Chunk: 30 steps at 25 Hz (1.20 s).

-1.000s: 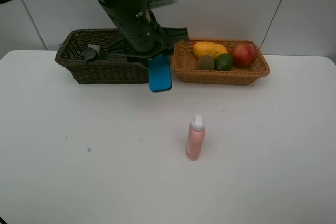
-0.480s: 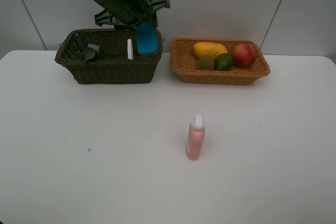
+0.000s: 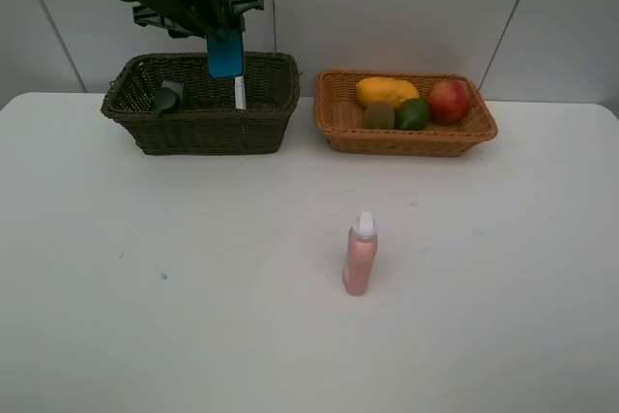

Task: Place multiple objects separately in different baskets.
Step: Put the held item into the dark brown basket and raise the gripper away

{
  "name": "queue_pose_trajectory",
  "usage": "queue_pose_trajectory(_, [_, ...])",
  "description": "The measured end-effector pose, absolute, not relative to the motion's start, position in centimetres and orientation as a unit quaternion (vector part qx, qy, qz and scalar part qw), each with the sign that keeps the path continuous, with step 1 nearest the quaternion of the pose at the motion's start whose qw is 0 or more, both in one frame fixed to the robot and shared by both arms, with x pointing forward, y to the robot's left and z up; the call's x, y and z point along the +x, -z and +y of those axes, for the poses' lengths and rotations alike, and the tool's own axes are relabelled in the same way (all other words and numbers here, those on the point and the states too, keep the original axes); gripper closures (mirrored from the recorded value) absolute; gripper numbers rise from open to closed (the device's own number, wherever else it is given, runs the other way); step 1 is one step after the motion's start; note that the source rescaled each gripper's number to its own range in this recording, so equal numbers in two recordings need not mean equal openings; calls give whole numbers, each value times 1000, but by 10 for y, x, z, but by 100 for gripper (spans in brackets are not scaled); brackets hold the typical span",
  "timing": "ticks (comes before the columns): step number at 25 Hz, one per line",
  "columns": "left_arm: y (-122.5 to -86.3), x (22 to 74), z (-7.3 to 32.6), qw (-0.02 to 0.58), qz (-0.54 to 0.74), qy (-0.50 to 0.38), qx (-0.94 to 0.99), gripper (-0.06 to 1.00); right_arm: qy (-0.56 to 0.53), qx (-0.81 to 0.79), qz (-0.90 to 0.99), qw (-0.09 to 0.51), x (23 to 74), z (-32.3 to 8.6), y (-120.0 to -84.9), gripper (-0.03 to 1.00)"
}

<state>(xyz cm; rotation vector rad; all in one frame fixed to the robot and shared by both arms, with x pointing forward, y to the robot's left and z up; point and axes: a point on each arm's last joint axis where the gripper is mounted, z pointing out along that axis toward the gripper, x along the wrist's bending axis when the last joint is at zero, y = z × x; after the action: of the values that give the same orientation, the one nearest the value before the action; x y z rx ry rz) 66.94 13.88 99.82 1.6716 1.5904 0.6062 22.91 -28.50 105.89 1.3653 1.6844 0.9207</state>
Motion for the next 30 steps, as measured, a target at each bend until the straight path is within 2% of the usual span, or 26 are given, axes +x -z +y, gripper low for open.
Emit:
queue_pose_trajectory(6, [-972, 681, 142, 369, 603, -241, 665, 37, -361, 535, 661, 383, 229, -285, -1059, -3])
queue_pose_trajectory(15, [-955, 687, 138, 367, 567, -252, 693, 37, -361, 535, 661, 383, 229, -285, -1059, -3])
queue_pose_trajectory(30, [-955, 687, 139, 365, 562, -257, 697, 37, -361, 535, 661, 383, 229, -285, -1059, -3])
